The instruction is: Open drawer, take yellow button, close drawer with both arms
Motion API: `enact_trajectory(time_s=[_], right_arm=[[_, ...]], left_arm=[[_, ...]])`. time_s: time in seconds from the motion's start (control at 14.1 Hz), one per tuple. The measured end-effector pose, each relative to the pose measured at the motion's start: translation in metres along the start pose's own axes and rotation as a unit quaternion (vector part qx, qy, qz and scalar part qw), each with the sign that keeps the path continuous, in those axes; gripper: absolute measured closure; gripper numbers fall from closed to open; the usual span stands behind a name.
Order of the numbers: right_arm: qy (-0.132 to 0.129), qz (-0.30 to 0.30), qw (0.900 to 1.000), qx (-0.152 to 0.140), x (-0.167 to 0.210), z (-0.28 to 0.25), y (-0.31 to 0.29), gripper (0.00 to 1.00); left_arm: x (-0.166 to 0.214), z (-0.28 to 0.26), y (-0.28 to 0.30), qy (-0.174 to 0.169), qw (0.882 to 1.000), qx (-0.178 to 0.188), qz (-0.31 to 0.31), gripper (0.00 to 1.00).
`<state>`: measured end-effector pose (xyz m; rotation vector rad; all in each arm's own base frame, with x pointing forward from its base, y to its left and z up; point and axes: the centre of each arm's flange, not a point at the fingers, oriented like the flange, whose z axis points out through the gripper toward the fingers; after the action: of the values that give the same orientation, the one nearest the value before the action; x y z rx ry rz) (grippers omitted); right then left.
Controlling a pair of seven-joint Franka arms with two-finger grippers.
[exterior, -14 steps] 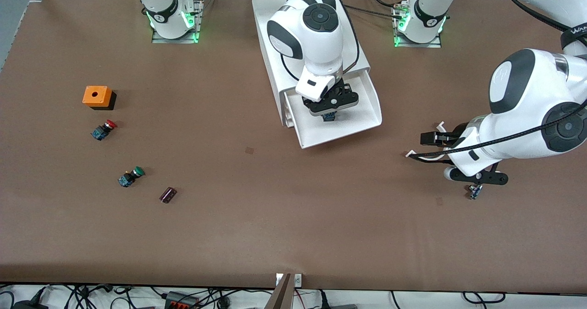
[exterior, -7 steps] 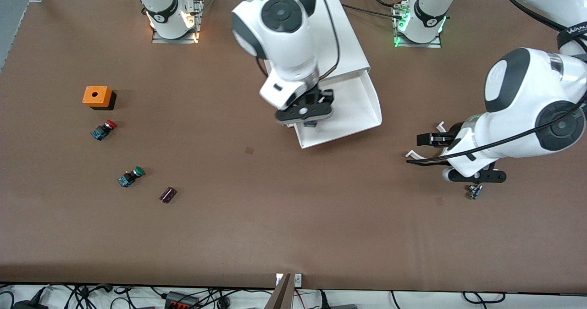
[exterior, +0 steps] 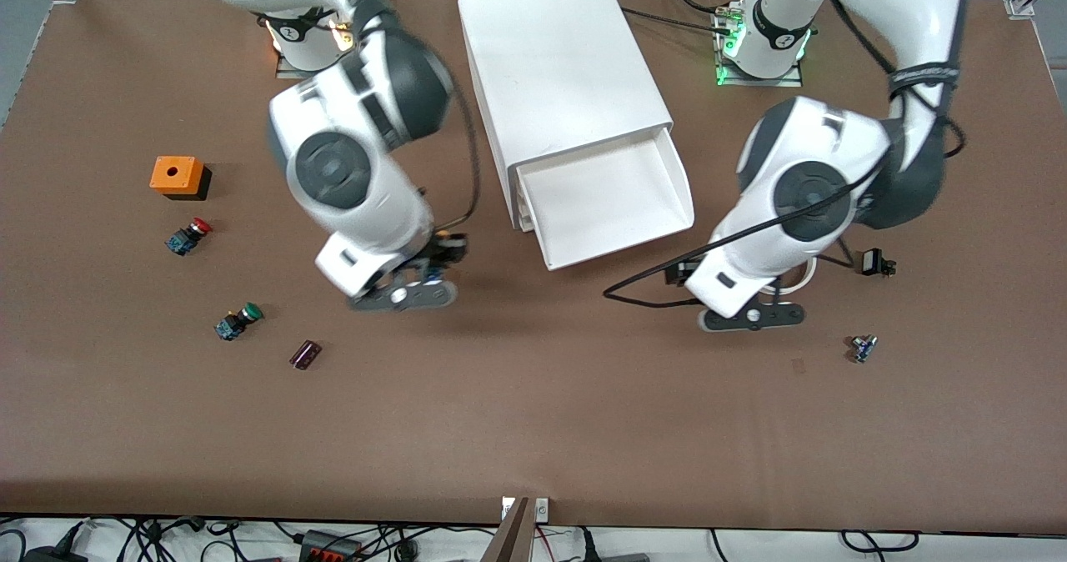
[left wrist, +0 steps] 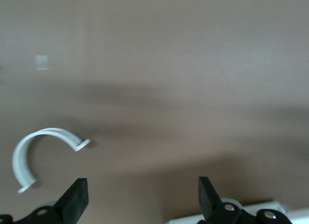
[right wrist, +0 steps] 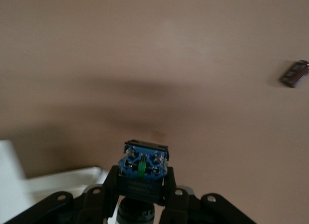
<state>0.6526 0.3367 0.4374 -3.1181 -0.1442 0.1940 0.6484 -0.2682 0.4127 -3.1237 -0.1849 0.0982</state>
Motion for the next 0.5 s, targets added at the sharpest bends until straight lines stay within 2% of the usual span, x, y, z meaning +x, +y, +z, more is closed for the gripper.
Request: enact_trajectory(time_s=[0.28,0.5], right_arm=[[-0.054,-0.031,0.998,-0.001,0.025,0.05,0.1,0.6],[-0.07,-0.052,0.996,0.004,0.03,0.097,0.137,0.6]], left_arm=[[-0.014,0.04,0.033,0.024,0.999,-0.015,-0.026,0.0],[-0.036,0.052,0.06,0.018,0.999,-0.011,-0.04,0.0]])
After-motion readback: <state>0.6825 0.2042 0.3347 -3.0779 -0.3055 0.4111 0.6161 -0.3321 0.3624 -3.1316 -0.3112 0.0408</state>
